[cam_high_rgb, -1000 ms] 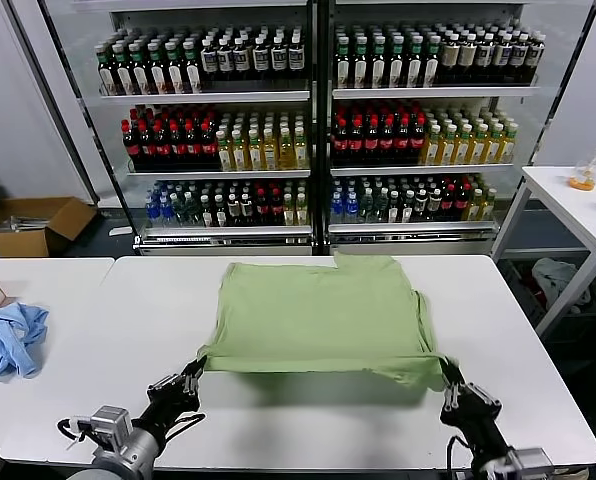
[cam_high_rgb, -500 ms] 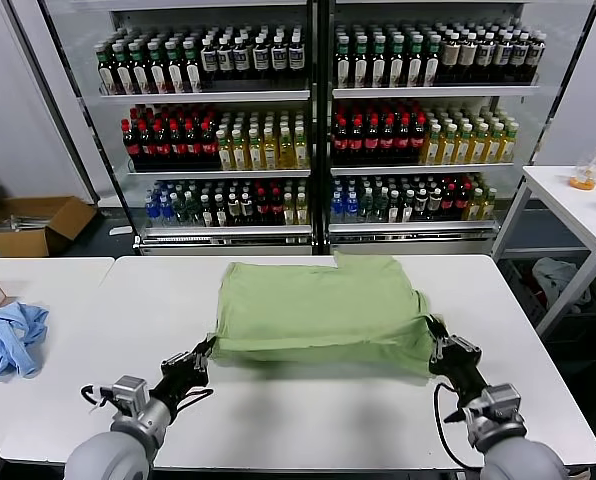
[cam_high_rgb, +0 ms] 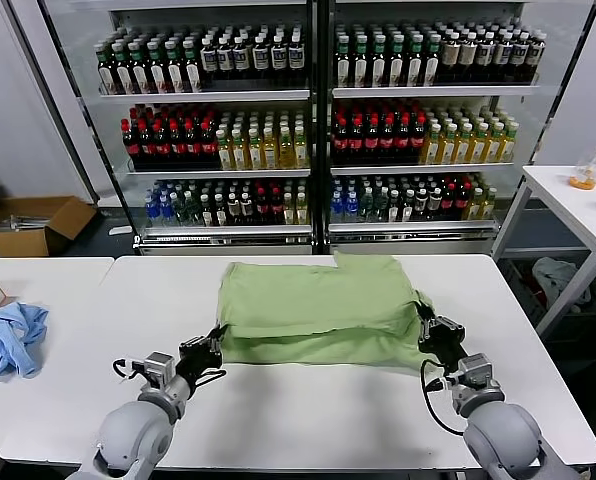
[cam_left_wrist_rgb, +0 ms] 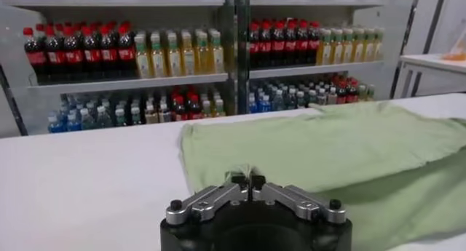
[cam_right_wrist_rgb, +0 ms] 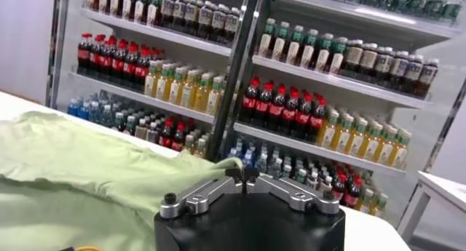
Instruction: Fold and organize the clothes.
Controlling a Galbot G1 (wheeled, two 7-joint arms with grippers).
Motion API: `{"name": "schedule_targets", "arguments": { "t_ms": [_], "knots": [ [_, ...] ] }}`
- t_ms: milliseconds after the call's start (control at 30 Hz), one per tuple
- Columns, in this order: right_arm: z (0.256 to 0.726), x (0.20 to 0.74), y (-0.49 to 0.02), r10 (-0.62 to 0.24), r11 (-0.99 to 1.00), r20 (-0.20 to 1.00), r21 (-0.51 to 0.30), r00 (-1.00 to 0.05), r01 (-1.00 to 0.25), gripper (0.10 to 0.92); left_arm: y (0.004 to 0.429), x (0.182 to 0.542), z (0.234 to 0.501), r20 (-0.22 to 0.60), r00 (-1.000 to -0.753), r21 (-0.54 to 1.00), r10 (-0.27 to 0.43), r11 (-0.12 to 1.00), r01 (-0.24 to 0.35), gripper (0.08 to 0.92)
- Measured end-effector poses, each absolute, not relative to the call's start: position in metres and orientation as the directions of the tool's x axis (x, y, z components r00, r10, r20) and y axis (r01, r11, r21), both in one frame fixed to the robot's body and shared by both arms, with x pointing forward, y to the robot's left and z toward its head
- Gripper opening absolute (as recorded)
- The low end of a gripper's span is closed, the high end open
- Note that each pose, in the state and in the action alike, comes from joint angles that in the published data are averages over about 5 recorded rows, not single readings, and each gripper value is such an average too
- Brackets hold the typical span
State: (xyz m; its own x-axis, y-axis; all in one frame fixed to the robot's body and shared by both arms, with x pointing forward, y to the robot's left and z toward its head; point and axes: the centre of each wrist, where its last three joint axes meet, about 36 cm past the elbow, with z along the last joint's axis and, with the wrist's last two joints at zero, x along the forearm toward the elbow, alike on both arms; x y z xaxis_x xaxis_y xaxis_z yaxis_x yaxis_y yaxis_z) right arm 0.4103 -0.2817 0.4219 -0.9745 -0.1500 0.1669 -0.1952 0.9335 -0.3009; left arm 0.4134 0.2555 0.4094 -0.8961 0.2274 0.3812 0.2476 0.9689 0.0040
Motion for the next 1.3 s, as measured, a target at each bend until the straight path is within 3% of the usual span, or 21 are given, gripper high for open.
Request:
{"name": "schedule_targets", "arguments": {
  "t_ms": [200,300,667,1000,1167,1300],
  "knots": [
    [0.415,0.422,-0.276,-0.154,0.927,0.183,-0.314,-0.971,-0.206,0.111,0.253,0.425,0.400,0.393,-0.896,0.013,0.206,0.973,0.230,0.085],
    [0.412,0.425,-0.273,-0.158,0.925,0.192,-0.315,-0.969,-0.213,0.162,0.250,0.427,0.396,0.400,-0.894,0.013,0.203,0.974,0.227,0.109],
    [0.414,0.413,-0.275,-0.155,0.928,0.223,-0.302,-0.963,-0.219,0.482,0.242,0.421,0.390,0.391,-0.904,-0.008,0.175,0.982,0.186,0.415],
    [0.406,0.381,-0.287,-0.075,0.962,0.312,-0.227,-0.947,-0.150,0.764,0.245,0.409,0.382,0.405,-0.903,-0.019,0.142,0.989,0.147,0.701],
    [0.400,0.375,-0.288,-0.048,0.975,0.370,-0.183,-0.928,-0.123,0.820,0.244,0.411,0.375,0.424,-0.896,-0.019,0.129,0.991,0.134,0.809],
    [0.395,0.374,-0.286,-0.040,0.982,0.414,-0.151,-0.909,-0.112,0.818,0.243,0.415,0.369,0.441,-0.889,-0.013,0.120,0.992,0.127,0.821]
  ]
}}
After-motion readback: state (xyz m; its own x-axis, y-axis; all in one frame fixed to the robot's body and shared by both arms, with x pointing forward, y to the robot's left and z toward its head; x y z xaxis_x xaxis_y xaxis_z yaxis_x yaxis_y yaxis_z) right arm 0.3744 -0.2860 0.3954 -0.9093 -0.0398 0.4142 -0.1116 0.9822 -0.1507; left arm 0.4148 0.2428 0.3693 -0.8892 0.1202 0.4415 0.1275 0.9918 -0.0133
